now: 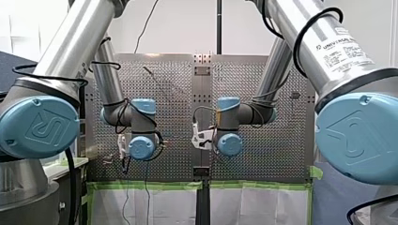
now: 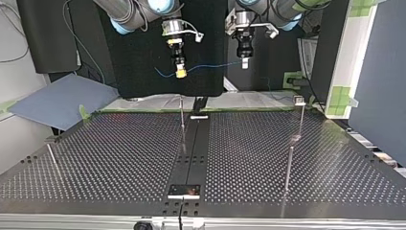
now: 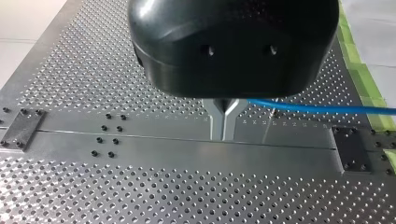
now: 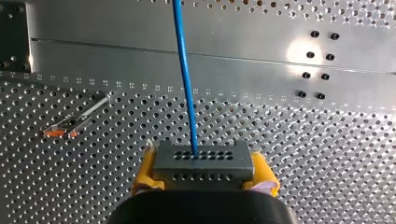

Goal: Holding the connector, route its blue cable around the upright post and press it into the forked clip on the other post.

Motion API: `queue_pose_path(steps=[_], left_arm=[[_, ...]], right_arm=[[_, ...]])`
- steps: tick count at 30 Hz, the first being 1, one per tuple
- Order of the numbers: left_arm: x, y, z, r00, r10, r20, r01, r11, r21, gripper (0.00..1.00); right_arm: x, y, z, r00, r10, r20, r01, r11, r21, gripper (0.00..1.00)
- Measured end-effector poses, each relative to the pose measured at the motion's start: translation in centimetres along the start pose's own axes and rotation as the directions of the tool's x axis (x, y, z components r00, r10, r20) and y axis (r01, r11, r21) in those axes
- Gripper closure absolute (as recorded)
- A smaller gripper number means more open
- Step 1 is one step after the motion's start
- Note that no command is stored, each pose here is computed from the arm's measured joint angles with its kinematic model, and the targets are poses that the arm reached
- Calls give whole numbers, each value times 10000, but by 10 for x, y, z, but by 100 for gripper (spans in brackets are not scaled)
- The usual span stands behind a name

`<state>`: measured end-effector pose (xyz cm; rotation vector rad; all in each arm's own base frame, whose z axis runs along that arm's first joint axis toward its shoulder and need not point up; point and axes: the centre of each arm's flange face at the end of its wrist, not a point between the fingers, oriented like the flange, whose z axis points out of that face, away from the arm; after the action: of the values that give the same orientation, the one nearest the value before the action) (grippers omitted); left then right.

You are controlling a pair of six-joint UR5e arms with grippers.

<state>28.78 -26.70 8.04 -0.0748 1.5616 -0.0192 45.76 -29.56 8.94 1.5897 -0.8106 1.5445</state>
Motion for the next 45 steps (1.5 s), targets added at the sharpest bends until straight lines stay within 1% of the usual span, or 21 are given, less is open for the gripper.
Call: queue_pose_path(steps=[29,33,36,45], left_arm=[[1,0,0,10000,26,-19,-26,10000,9,100],[6,1,-5,9995,220,-216,-215,9995,229,100],[7,0,-6,9993,267,-268,-257,9990,352,100],[8,0,-6,9992,284,-287,-273,9988,403,100]], right_arm=[[0,0,0,10000,-1,4,1,10000,-1,100],[0,0,0,10000,-3,13,3,10000,0,100],[0,0,0,10000,-4,16,4,10000,1,100],[0,0,0,10000,-5,15,5,10000,2,100]])
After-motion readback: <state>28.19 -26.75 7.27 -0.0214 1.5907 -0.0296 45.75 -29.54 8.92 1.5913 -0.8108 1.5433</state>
